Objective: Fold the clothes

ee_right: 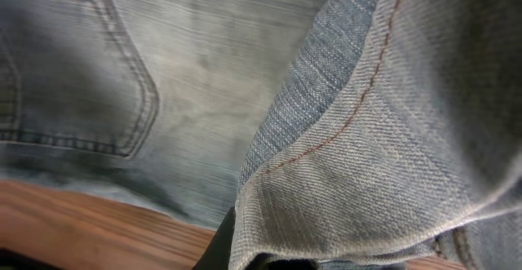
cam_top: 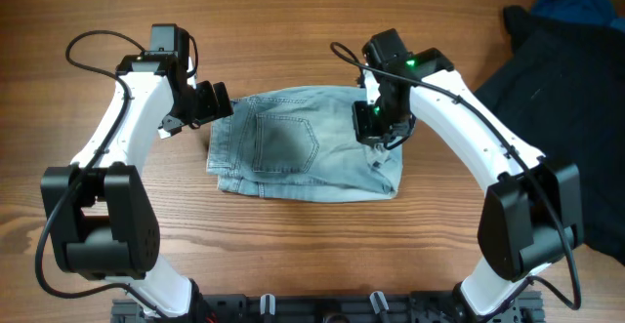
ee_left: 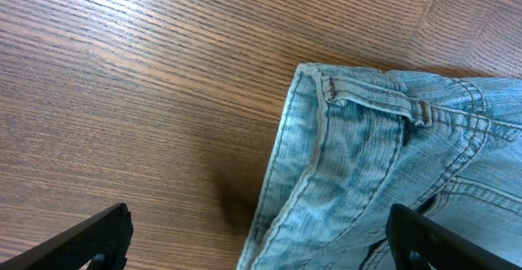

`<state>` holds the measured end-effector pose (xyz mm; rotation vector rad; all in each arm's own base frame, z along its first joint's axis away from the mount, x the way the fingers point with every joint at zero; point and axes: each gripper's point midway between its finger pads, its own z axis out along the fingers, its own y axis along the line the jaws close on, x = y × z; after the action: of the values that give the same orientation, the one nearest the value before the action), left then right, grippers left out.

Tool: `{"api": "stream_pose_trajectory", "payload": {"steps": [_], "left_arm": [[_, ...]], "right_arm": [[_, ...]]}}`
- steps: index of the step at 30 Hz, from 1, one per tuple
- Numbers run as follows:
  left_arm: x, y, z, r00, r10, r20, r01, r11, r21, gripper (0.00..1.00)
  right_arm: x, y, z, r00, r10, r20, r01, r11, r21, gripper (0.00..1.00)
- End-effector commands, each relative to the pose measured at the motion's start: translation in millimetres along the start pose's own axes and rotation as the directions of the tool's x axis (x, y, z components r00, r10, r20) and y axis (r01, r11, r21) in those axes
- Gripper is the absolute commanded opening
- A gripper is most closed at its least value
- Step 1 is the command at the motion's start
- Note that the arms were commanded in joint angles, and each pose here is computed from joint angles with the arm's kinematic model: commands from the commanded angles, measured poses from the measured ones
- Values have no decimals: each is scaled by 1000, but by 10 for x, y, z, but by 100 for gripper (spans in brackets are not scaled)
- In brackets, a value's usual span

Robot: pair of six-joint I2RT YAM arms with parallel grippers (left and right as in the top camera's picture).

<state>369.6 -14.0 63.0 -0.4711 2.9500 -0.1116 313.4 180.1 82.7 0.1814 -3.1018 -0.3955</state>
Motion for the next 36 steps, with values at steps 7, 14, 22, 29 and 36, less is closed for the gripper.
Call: {"api": "stream_pose_trajectory", "payload": {"steps": [7,14,22,29,36], "left_arm": [[-82,-14,-127,999,5,42,-5,1000,1,100],[-66,-6,-125,999,4,36,-4,1000,-2,100],[-65,-6,-125,999,4,35,-4,1000,-2,100],[-68,-6,-126,999,5,37,-5,1000,-2,100],[-69,-5,-126,999,5,37,-5,1000,-2,100]], "right_arm": [[-24,397,-16,999,36,-21,-39,983,-177,4],[-68,567,-78,1000,17,-12,-20,964,-266,4],[-130,849,-174,997,-76,34,84,908,-411,12],[-70,1027,-140,987,-151,57,161,895,-416,32],[58,1257,-87,971,-228,65,234,878,-417,43]]}}
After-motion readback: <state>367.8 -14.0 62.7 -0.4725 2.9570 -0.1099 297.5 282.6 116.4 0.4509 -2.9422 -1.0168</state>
